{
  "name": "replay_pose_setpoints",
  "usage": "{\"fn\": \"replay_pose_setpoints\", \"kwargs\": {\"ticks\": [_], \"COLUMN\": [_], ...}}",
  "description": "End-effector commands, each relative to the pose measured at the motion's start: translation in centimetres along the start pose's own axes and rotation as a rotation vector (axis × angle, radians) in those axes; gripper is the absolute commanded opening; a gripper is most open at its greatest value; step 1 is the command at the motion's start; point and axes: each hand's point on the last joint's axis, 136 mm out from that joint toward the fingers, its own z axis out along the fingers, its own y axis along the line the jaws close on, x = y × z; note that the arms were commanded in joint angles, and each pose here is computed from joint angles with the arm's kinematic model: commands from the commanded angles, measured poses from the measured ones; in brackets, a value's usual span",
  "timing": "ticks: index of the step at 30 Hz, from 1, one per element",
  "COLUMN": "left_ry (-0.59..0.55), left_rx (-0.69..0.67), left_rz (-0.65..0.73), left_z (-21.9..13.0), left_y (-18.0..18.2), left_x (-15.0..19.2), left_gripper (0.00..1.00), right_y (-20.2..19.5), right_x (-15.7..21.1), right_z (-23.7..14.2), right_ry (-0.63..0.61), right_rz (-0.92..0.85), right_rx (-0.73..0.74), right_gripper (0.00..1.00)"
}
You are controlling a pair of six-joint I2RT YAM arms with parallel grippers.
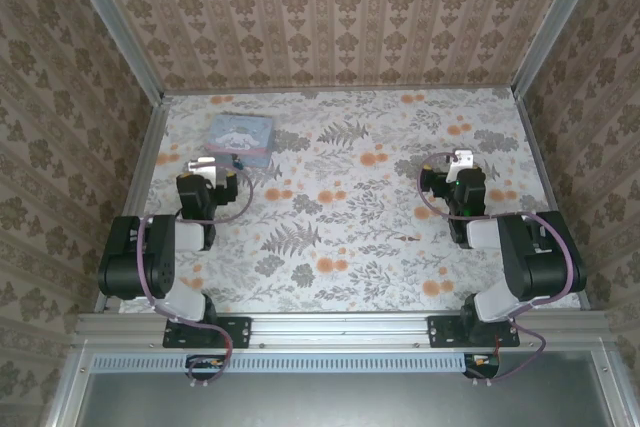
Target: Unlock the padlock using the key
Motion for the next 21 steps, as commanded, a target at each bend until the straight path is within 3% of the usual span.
{"fn": "replay_pose_setpoints", "kwargs": {"ticks": [1, 21], "left_ry": [-0.028, -0.022], "left_rx": [0.015, 0.022], "left_rz": [-0.011, -0.022], "left_z": [0.2, 0.24], "left_y": [-0.14, -0.03], "left_x": [-1.25, -1.09], "left_gripper": [1.0, 1.0], "right_y": [0.25, 0.04], "right_x": [-0.2, -0.19], "right_z": [0.09, 0.14], "right_ry": [-0.001, 0.001], "right_rz": [-0.016, 0.002], "right_rx": [-0.016, -0.023], "right_gripper": [1.0, 1.0]}}
